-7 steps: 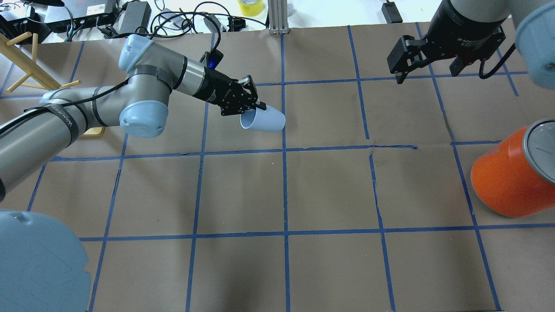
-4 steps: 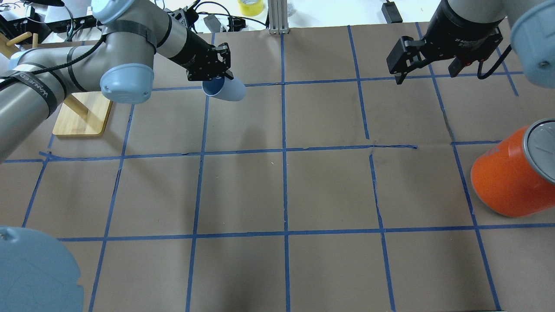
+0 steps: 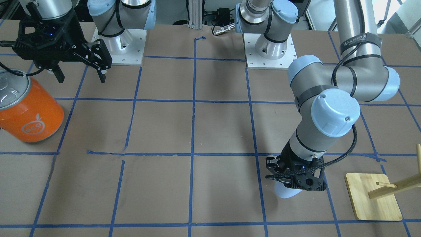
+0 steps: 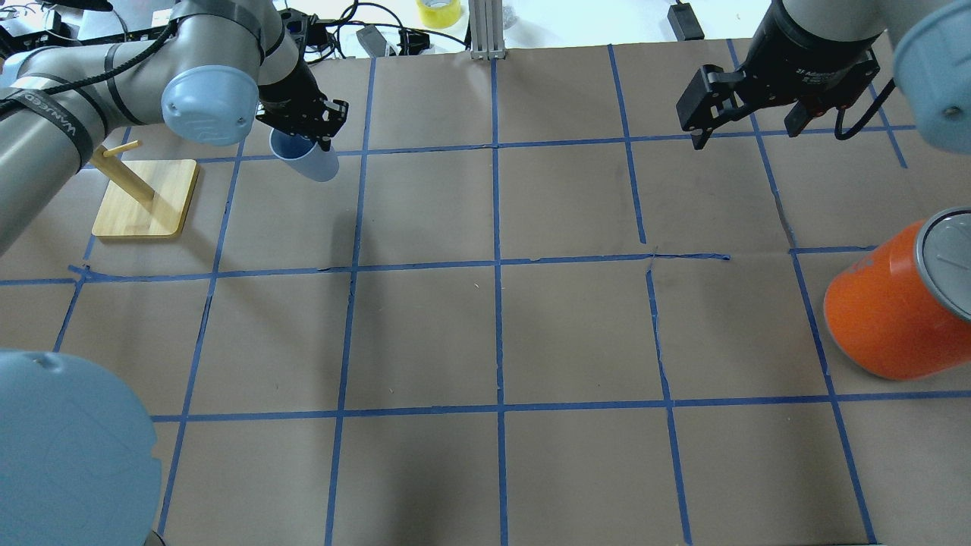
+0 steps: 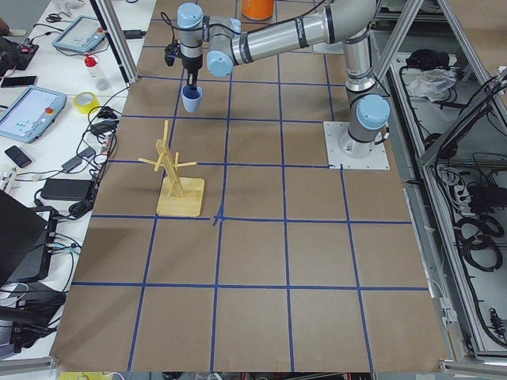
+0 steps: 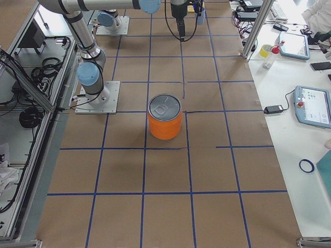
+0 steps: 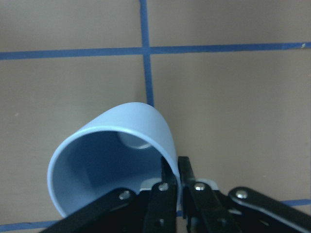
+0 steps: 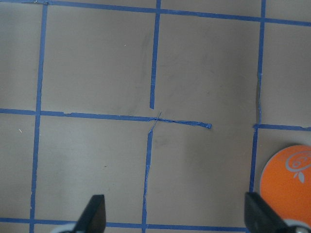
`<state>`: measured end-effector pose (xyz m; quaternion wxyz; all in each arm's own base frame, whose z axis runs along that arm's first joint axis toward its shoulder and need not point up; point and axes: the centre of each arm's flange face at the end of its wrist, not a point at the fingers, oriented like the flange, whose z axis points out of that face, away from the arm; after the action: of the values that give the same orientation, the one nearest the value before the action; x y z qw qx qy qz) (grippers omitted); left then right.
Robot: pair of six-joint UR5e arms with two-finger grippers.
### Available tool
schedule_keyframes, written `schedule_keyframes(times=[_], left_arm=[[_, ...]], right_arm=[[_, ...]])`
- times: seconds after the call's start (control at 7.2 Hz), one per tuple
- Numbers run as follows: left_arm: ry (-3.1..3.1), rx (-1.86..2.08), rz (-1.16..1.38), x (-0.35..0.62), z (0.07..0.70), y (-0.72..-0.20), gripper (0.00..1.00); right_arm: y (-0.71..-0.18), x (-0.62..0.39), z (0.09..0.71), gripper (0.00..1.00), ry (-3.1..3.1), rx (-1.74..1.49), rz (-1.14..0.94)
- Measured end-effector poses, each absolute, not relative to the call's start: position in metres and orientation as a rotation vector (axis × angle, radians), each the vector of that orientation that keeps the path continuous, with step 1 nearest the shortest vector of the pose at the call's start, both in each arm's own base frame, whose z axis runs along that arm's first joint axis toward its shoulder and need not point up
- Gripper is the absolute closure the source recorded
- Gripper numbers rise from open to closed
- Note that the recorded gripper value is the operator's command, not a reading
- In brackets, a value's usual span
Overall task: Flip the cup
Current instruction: 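Lift the white cup with the left gripper toward the wooden stand, then lower the cup upright onto the table and open the left gripper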
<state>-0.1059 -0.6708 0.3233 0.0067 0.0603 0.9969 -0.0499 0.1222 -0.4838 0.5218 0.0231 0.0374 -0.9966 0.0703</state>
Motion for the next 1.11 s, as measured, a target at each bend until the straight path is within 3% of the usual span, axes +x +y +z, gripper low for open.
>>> schedule_keyframes(times=[1.11], left_arm=[[3.041, 0.229, 0.034, -0.055, 0.259, -0.694, 1.00]], right_arm=[[-0.483, 0.121, 0.517, 0.00, -3.086, 0.115, 0.199]])
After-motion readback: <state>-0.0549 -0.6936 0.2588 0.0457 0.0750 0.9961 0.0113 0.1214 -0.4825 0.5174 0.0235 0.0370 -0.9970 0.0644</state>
